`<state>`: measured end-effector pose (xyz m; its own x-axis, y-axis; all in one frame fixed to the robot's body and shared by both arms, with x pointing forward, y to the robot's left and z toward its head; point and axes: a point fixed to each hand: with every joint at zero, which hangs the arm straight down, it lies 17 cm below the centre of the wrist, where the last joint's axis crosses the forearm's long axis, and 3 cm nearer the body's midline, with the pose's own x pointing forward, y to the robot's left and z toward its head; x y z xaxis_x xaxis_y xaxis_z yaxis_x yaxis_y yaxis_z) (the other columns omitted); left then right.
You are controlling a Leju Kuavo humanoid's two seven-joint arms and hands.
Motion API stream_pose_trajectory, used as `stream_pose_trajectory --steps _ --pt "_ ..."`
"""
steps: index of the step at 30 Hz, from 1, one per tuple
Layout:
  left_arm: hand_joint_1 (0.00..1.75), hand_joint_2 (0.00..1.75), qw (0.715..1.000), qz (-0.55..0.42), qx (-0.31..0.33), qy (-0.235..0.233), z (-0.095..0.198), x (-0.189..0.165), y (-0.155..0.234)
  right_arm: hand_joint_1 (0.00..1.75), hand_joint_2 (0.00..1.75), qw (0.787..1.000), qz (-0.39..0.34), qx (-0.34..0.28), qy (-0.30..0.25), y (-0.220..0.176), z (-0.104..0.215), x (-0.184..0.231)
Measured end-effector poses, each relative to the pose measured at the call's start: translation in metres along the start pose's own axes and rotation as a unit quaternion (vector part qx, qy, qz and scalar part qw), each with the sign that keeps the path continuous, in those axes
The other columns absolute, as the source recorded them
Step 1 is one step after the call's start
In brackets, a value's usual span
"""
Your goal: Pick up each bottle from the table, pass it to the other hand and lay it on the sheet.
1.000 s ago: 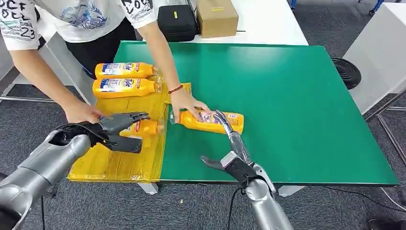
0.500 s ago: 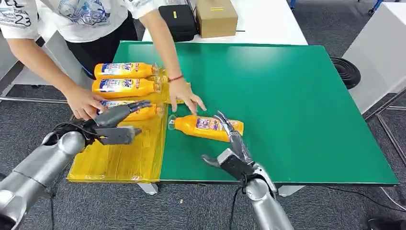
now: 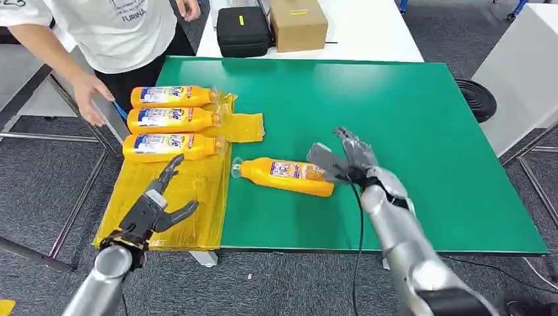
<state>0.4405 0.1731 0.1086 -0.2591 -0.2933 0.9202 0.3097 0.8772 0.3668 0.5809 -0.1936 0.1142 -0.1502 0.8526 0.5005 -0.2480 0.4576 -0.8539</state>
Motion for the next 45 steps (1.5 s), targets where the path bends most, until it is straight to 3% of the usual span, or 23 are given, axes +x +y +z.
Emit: stream_pose_trajectory --steps 7,17,30,45 --pt "0.0 1.75 0.999 0.029 0.036 0.024 0.016 -0.013 0.002 0.0 1.75 0.999 0.03 0.036 0.027 -0.011 -0.017 -0.004" --pt "0.0 1.75 0.996 0.038 0.06 0.045 0.02 -0.02 0.011 0.0 1.75 0.994 0.026 0.097 0.034 0.011 -0.018 -0.001" --pt "0.0 1.75 0.996 0.021 0.077 0.045 0.022 -0.018 0.017 0.0 1.75 0.992 -0.024 0.123 -0.025 0.02 -0.022 0.044" --pt "0.0 1.75 0.995 0.009 0.088 0.05 0.027 -0.02 0.022 0.0 1.75 0.986 -0.055 0.156 -0.032 0.042 -0.017 0.056"
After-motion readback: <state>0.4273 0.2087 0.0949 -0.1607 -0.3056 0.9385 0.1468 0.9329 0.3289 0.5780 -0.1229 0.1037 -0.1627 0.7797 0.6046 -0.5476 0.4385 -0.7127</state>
